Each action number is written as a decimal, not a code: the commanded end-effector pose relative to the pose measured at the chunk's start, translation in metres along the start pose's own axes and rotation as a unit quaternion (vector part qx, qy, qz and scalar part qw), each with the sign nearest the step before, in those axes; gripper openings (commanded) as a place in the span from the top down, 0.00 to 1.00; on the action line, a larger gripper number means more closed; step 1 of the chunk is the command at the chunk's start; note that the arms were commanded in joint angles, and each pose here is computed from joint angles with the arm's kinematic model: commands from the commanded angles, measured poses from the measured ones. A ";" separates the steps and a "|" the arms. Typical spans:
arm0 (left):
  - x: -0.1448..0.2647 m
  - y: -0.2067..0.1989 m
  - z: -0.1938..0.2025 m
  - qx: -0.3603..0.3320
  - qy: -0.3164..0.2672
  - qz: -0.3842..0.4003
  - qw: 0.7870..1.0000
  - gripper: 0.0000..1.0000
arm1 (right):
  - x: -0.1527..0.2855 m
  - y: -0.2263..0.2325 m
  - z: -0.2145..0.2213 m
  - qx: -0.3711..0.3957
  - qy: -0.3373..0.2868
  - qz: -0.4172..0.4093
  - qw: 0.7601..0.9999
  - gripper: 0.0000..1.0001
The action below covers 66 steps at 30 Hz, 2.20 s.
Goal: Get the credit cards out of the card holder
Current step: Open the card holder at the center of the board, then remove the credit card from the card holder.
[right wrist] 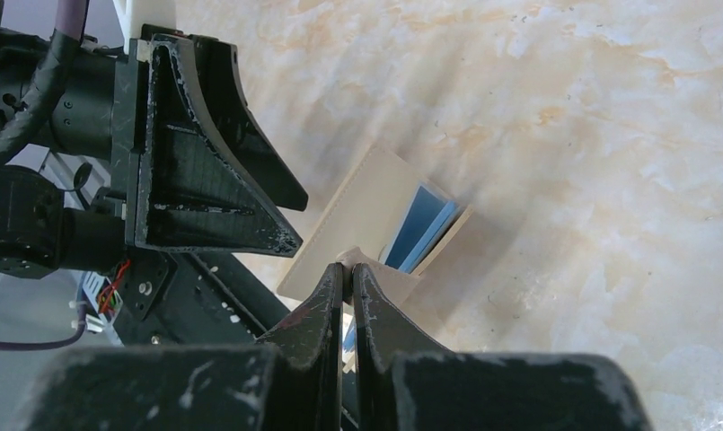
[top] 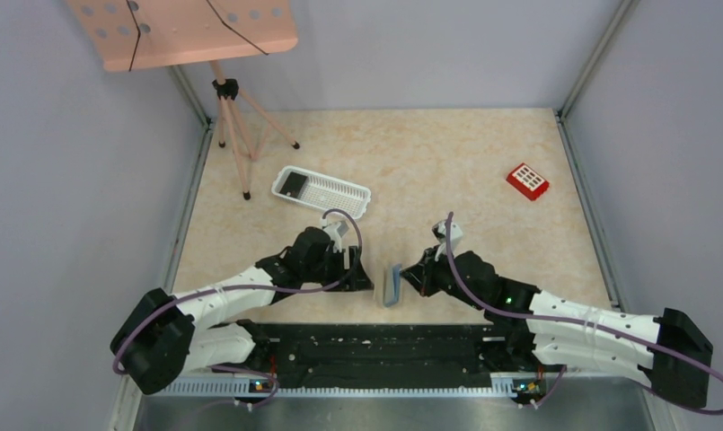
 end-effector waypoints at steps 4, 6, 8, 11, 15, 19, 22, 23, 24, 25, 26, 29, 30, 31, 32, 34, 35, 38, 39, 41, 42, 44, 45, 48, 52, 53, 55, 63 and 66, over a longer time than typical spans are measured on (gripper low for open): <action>0.012 -0.027 -0.009 -0.019 -0.030 0.063 0.997 0.25 | -0.001 0.003 -0.007 -0.008 -0.021 -0.015 1.000 1.00; 0.016 -0.029 -0.010 -0.022 -0.040 0.071 0.996 0.23 | -0.001 0.002 -0.006 -0.009 -0.023 -0.014 1.000 1.00; 0.019 -0.031 -0.011 -0.026 -0.048 0.075 0.996 0.21 | -0.002 0.002 -0.005 -0.008 -0.021 -0.014 1.000 1.00; 0.018 -0.031 -0.011 -0.031 -0.047 0.072 0.996 0.20 | -0.001 0.002 -0.006 -0.009 -0.023 -0.013 1.000 1.00; 0.008 -0.024 -0.010 -0.030 -0.028 0.053 0.998 0.21 | -0.001 0.001 -0.004 -0.008 -0.021 -0.010 1.000 1.00; -0.002 -0.017 -0.008 -0.024 -0.008 0.036 0.999 0.23 | 0.000 -0.003 -0.001 -0.005 -0.015 0.005 1.000 1.00; -0.006 -0.013 -0.007 -0.023 -0.008 0.024 0.999 0.26 | 0.002 -0.009 0.004 -0.004 -0.011 0.026 1.000 1.00; -0.006 -0.013 -0.007 -0.024 -0.009 0.022 0.999 0.26 | 0.003 -0.011 0.006 -0.005 -0.011 0.033 0.999 1.00; -0.006 -0.012 -0.007 -0.025 -0.010 0.020 0.999 0.26 | 0.005 -0.013 0.007 -0.006 -0.011 0.041 0.999 1.00; -0.007 -0.011 -0.007 -0.025 -0.011 0.018 0.999 0.26 | 0.006 -0.015 0.008 -0.008 -0.010 0.049 0.999 0.99; -0.006 -0.011 -0.007 -0.025 -0.013 0.017 0.999 0.27 | 0.007 -0.018 0.011 -0.010 -0.009 0.057 0.998 0.97; -0.007 -0.010 -0.007 -0.026 -0.014 0.015 0.999 0.29 | 0.010 -0.024 0.016 -0.017 -0.006 0.073 0.997 0.89; -0.007 -0.010 -0.007 -0.026 -0.013 0.015 0.999 0.34 | 0.011 -0.025 0.017 -0.021 -0.006 0.075 0.997 0.86; -0.007 -0.010 -0.007 -0.026 -0.012 0.015 0.999 0.41 | 0.012 -0.025 0.017 -0.025 -0.005 0.076 0.997 0.83; -0.008 -0.010 -0.006 -0.027 -0.010 0.015 0.999 0.48 | 0.012 -0.025 0.017 -0.030 -0.004 0.074 0.997 0.80; -0.008 -0.009 -0.006 -0.026 -0.008 0.013 1.000 0.61 | 0.012 -0.022 0.014 -0.041 -0.004 0.064 0.997 0.75; -0.009 -0.009 -0.005 -0.026 -0.006 0.012 1.000 0.67 | 0.013 -0.021 0.016 -0.044 0.006 0.062 0.997 0.73; -0.010 -0.008 -0.005 -0.023 -0.003 0.011 1.000 0.77 | 0.015 -0.016 0.012 -0.064 0.013 0.048 0.997 0.67; -0.010 -0.008 -0.005 -0.022 -0.003 0.010 1.000 0.80 | 0.016 -0.013 0.011 -0.070 0.016 0.040 0.997 0.66; -0.011 -0.007 -0.004 -0.019 -0.004 0.007 1.000 0.86 | 0.016 -0.009 0.009 -0.086 0.017 0.023 0.996 0.64; -0.011 -0.006 -0.004 -0.016 -0.004 0.006 1.000 0.88 | 0.015 -0.007 0.008 -0.094 0.016 0.014 0.995 0.62; -0.011 -0.004 -0.003 -0.010 -0.006 0.000 1.000 0.93 | 0.013 -0.003 0.009 -0.107 0.014 -0.005 0.994 0.58; -0.011 -0.003 -0.002 -0.007 -0.007 -0.002 1.000 0.95 | 0.011 -0.003 0.011 -0.113 0.015 -0.008 0.993 0.56; -0.013 -0.002 -0.002 -0.005 -0.014 0.008 1.000 0.98 | 0.005 -0.006 0.023 -0.123 0.036 0.008 0.992 0.48; -0.013 0.000 0.002 0.003 -0.014 0.017 1.000 0.98 | -0.002 -0.010 0.034 -0.137 0.056 0.031 0.988 0.44; -0.013 0.001 0.003 0.006 -0.015 0.019 1.000 0.98 | -0.003 -0.011 0.035 -0.141 0.057 0.038 0.988 0.43; -0.013 0.002 0.004 0.010 -0.017 0.021 1.000 0.98 | -0.004 -0.015 0.040 -0.149 0.059 0.062 0.985 0.40; -0.013 0.004 0.007 0.013 -0.017 0.030 0.999 0.97 | -0.009 -0.015 0.046 -0.162 0.055 0.050 0.984 0.38; -0.014 0.002 0.007 0.013 -0.013 0.035 0.999 0.97 | -0.012 -0.015 0.049 -0.162 0.062 0.051 0.984 0.39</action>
Point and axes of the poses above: each gripper's point midway between its finger pads, its own x axis back along the fingers, its own y axis along the line the jaws close on, z = x × y, the point moved 10 cm from there along x, back along the fingers, and after that the axes turned 14 degrees about x, right-handed, at the moved point
